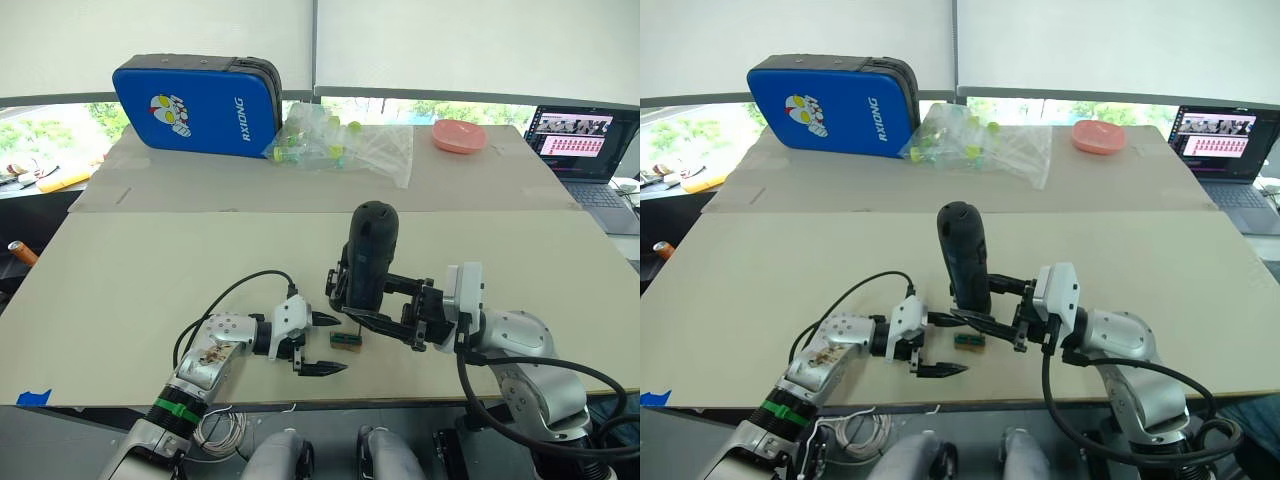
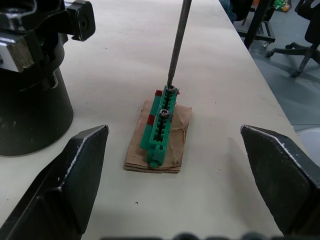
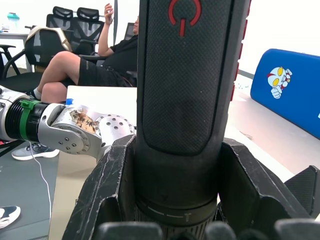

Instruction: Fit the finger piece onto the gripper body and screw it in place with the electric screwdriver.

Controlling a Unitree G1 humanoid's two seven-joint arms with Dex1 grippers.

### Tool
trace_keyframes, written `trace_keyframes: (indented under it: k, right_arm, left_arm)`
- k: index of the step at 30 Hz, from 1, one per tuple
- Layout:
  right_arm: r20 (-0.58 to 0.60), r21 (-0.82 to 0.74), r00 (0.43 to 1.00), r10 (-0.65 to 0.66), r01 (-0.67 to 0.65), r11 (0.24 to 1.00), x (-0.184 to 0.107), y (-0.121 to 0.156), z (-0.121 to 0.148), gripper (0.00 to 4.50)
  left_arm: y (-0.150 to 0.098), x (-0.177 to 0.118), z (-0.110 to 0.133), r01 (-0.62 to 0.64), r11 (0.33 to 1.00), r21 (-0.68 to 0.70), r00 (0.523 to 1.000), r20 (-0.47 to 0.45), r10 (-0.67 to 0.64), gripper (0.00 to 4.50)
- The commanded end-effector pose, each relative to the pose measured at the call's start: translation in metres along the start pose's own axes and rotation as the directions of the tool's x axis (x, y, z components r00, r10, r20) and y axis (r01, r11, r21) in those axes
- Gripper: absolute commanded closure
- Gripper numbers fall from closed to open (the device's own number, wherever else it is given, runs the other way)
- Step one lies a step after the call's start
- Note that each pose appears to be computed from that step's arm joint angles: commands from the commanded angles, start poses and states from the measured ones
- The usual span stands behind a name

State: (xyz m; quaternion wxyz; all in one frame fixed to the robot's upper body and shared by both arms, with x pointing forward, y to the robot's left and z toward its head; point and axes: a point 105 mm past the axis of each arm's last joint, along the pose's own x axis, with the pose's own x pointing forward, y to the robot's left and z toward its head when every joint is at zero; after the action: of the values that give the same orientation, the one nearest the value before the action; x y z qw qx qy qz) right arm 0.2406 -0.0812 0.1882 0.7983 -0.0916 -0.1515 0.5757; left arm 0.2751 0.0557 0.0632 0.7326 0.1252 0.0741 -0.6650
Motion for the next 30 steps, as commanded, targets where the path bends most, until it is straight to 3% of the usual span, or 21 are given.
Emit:
trace_keyframes:
  k: [1, 30]
  right_arm:
    - [0.063, -0.060, 0.998, 0.014, -0.010, 0.998, 0.002, 0.002, 0.015, 2.62]
    - [0.049, -0.057, 0.999, -0.005, 0.008, 0.998, 0.000, 0.001, 0.006, 2.62]
  left_arm:
    - [-0.006, 0.001, -0.013, 0.019, 0.999, -0.046, 0.999, -0.034, -0.020, 0.00]
    - [-0.009, 0.001, -0.014, 0.025, 0.999, -0.047, 0.999, -0.036, -0.027, 0.00]
